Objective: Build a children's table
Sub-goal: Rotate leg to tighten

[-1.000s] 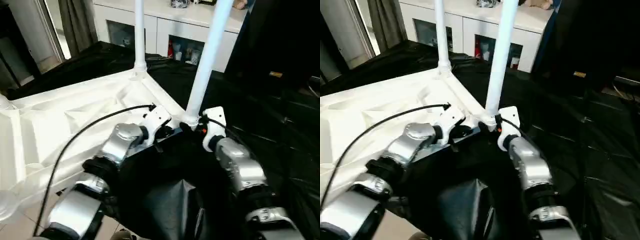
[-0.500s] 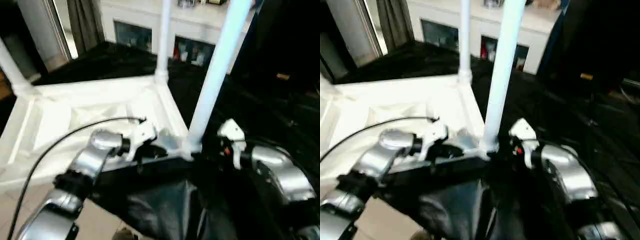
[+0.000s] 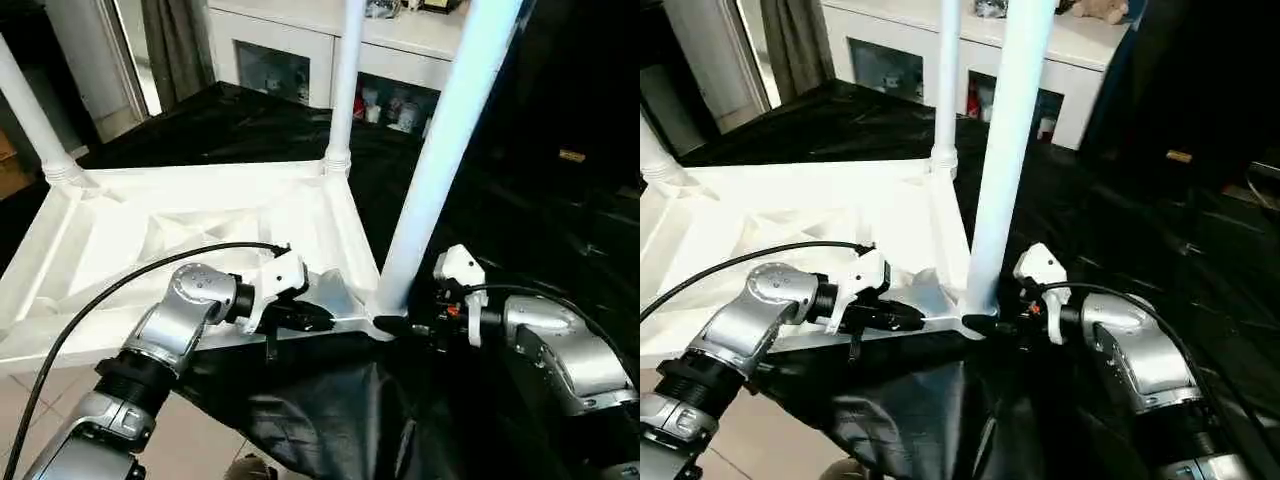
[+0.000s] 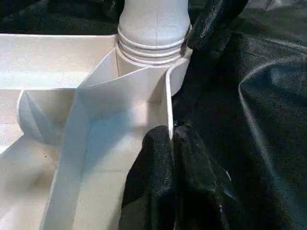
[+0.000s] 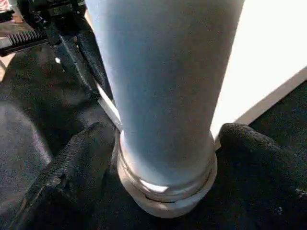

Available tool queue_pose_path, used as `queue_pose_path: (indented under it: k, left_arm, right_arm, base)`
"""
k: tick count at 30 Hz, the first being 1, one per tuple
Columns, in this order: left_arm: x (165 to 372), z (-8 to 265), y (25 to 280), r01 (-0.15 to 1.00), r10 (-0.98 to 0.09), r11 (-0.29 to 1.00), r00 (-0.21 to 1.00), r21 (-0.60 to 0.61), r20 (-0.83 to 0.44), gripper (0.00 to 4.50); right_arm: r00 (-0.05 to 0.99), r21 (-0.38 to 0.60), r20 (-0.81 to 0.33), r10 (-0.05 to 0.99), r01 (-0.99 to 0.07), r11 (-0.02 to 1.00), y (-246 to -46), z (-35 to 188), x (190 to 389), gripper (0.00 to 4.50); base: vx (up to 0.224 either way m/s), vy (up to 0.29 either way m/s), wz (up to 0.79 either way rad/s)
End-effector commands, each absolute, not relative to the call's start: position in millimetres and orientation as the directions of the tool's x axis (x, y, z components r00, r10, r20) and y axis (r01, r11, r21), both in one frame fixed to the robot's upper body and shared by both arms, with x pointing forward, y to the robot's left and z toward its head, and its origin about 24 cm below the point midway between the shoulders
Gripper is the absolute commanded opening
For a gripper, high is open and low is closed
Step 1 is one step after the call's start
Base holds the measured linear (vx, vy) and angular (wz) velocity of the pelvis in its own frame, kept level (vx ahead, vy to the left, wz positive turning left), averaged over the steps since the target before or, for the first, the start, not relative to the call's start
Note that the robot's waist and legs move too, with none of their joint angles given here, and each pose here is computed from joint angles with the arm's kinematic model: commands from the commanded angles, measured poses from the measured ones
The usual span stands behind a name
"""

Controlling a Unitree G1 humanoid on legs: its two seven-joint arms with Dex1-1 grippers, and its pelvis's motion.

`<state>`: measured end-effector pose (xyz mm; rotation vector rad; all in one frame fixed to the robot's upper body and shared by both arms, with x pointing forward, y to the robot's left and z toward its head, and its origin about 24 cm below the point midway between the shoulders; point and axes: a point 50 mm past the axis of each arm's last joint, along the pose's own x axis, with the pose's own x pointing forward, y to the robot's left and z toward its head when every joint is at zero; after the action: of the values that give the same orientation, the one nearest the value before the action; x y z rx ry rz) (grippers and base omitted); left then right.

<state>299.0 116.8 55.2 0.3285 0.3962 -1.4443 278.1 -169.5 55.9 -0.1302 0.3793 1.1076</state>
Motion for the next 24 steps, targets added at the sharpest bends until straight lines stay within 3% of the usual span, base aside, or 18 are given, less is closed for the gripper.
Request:
queue_pose_path:
  k: [1, 9, 10, 16, 20, 21, 24]
  left_arm:
    - [299, 73, 105, 0.998, -0.928, 0.054, 0.058, 0.019, -0.368, 0.00]
    - [299, 72, 106, 0.998, -0.926, 0.066, 0.067, 0.015, -0.370, 0.00]
    - [299, 72, 106, 0.998, -0.926, 0.066, 0.067, 0.015, -0.370, 0.00]
    - [299, 71, 109, 0.996, -0.923, 0.086, 0.085, 0.014, -0.376, 0.00]
    - [306, 69, 110, 0.985, -0.912, 0.165, 0.168, 0.039, -0.375, 0.00]
    - [315, 68, 111, 0.965, -0.889, 0.257, 0.258, 0.055, -0.377, 0.00]
    - [330, 65, 110, 0.909, -0.827, 0.408, 0.406, 0.081, -0.388, 0.00]
  right_arm:
    - [0.365, 0.091, -0.362, 0.858, -0.902, 0.422, -165.9, 56, 274.7, 3.71]
    - [0.348, 0.103, -0.370, 0.861, -0.906, 0.411, -164.3, 55, 273.1, 3.23]
    - [0.348, 0.103, -0.370, 0.861, -0.906, 0.411, -164.3, 55, 273.1, 2.96]
    - [0.355, 0.113, -0.363, 0.862, -0.901, 0.419, -162.1, 53, 274.0, 2.73]
    - [0.465, 0.109, -0.337, 0.819, -0.844, 0.524, -158.5, 48, 282.6, 2.70]
    - [0.580, 0.099, -0.337, 0.742, -0.762, 0.641, -158.3, 40, 292.4, 2.70]
    - [0.725, 0.116, -0.341, 0.599, -0.600, 0.792, -156.7, 29, 305.5, 2.70]
  base:
    - [0.000, 0.000, 0.00]
    - [0.000, 0.000, 0.00]
    - [0.000, 0.000, 0.00]
    - [0.000, 0.000, 0.00]
    - [0.000, 0.000, 0.00]
    - [0.000, 0.000, 0.00]
    - [0.000, 0.000, 0.00]
